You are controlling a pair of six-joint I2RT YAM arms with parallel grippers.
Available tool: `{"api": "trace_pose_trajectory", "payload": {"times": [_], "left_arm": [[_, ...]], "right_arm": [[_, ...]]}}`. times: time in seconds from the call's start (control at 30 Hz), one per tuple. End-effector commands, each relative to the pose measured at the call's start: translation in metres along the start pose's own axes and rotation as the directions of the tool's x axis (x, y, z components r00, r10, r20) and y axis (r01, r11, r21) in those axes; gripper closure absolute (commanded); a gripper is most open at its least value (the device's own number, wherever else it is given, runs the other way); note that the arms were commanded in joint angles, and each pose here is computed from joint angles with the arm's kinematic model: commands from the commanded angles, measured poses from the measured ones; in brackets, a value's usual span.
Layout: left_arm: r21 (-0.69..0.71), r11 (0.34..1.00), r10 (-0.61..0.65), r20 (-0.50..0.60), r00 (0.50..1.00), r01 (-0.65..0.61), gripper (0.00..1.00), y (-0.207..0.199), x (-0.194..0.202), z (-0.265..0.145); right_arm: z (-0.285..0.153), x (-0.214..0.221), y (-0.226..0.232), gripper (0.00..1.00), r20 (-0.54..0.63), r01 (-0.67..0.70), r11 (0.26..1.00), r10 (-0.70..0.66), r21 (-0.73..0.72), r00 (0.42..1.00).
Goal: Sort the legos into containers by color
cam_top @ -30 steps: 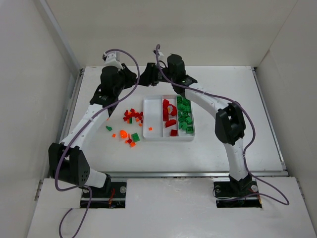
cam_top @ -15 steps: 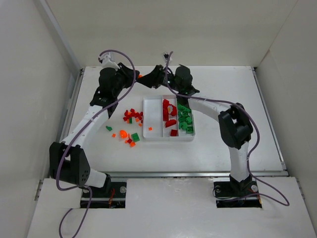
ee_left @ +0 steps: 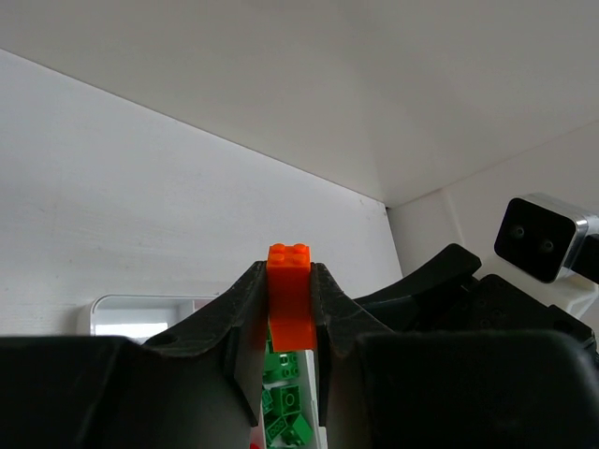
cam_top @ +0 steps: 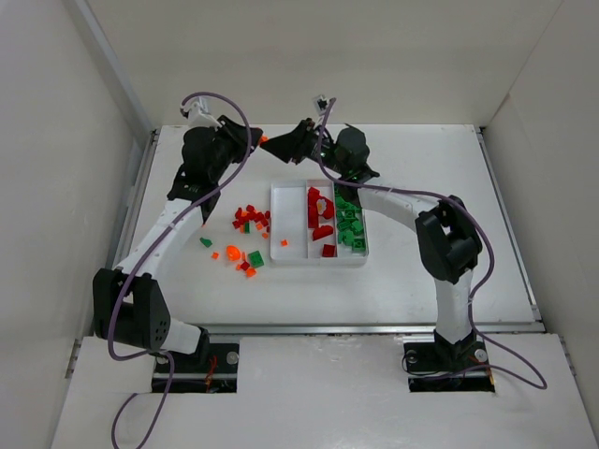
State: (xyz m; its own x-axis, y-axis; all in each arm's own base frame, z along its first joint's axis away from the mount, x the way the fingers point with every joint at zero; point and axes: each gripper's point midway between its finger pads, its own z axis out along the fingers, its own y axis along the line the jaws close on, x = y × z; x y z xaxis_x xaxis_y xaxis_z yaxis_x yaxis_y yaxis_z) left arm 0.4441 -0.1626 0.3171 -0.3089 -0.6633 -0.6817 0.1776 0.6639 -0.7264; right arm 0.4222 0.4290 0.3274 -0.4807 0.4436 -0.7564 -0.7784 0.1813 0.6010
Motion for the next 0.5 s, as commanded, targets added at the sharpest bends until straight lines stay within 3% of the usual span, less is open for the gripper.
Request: {"api": "trace_pose_trajectory", "payload": {"times": [0.0, 0.27, 0.33, 0.47], "left_arm": [[0.053, 0.999, 0.001, -0.022, 1.0, 0.0, 1.0, -0.013, 0.002, -0.008], [0.062, 0.998, 0.002, -0.031, 1.0, 0.0, 1.0, -0.015, 0.004, -0.008], [0.062, 0.998, 0.002, -0.031, 1.0, 0.0, 1.0, -0.015, 0.004, -0.008], [0.055, 0.998, 0.001, -0.037, 0.999, 0.001, 1.0, -0.013, 0.005, -0.008]], "right_arm": [[0.013, -0.039, 0.05, 0.54, 0.118, 0.096, 0.986, -0.08, -0.137, 0.99], [0.019, -0.044, 0.035, 0.56, 0.141, 0.071, 0.995, -0.06, -0.07, 0.988], [0.023, -0.044, 0.041, 0.5, 0.137, 0.068, 0.995, -0.057, -0.077, 0.989], [0.027, -0.048, 0.033, 0.48, 0.148, 0.053, 0.998, -0.046, -0.04, 0.988]]}}
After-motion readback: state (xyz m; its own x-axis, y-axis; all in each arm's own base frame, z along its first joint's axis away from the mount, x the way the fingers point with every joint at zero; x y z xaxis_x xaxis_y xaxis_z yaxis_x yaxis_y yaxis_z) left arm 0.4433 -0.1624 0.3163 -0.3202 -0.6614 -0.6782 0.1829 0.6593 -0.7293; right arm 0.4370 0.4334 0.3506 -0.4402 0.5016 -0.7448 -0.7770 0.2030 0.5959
